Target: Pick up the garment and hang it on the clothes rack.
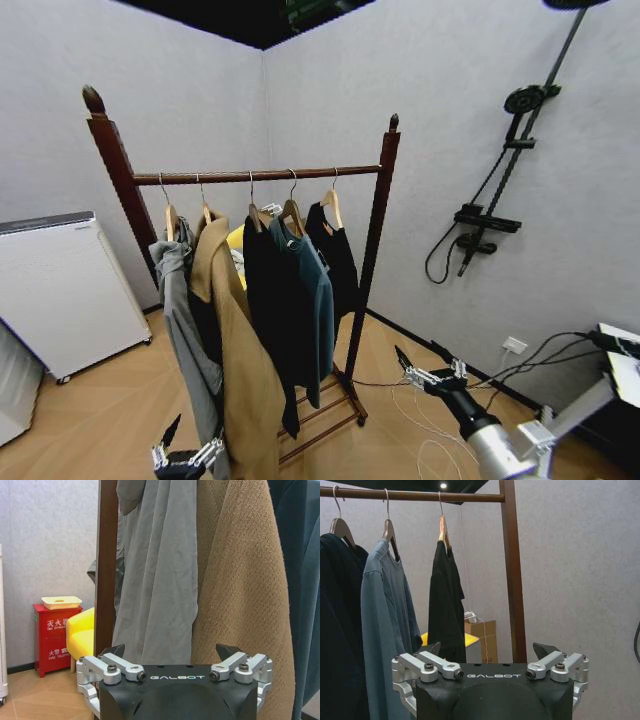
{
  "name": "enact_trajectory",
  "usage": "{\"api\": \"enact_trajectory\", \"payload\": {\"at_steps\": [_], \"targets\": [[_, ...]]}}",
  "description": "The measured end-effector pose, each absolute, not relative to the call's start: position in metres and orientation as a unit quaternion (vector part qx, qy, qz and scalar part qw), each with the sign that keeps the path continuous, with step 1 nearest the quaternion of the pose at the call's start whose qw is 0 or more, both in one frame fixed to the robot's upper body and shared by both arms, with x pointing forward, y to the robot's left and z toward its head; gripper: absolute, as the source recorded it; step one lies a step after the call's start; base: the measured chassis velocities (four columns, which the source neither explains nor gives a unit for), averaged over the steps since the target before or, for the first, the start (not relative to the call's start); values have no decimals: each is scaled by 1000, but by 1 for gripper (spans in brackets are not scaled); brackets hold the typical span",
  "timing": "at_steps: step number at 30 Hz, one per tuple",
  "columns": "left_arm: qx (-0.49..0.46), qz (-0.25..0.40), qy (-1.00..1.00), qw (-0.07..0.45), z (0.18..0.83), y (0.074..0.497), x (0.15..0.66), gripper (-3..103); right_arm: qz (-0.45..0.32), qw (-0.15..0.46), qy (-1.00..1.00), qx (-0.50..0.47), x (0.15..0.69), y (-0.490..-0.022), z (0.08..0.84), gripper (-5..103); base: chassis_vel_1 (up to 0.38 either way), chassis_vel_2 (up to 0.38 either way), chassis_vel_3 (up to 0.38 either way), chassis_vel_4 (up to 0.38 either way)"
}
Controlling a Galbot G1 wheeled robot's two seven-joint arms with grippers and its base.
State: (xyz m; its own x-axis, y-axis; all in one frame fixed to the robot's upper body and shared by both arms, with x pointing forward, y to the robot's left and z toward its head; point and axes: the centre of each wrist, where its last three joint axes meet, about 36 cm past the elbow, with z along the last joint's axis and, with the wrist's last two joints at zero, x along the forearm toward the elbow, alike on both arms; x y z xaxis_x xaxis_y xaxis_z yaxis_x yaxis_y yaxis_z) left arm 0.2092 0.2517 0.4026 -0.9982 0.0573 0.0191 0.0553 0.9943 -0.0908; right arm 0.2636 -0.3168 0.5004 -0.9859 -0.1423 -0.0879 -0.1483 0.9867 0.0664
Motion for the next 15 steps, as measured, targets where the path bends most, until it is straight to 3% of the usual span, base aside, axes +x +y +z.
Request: {"api": "enact_trajectory", "payload": {"at_steps": [7, 15], "targets": [[-28, 45, -999, 11, 403, 252, 209, 100, 36, 42, 996, -73, 264, -317, 500, 100, 24, -31, -25, 21], [-28, 45, -999, 11, 403, 252, 209, 100, 37, 42, 996, -73, 264, -317, 500, 100, 172, -158, -152, 147]]}}
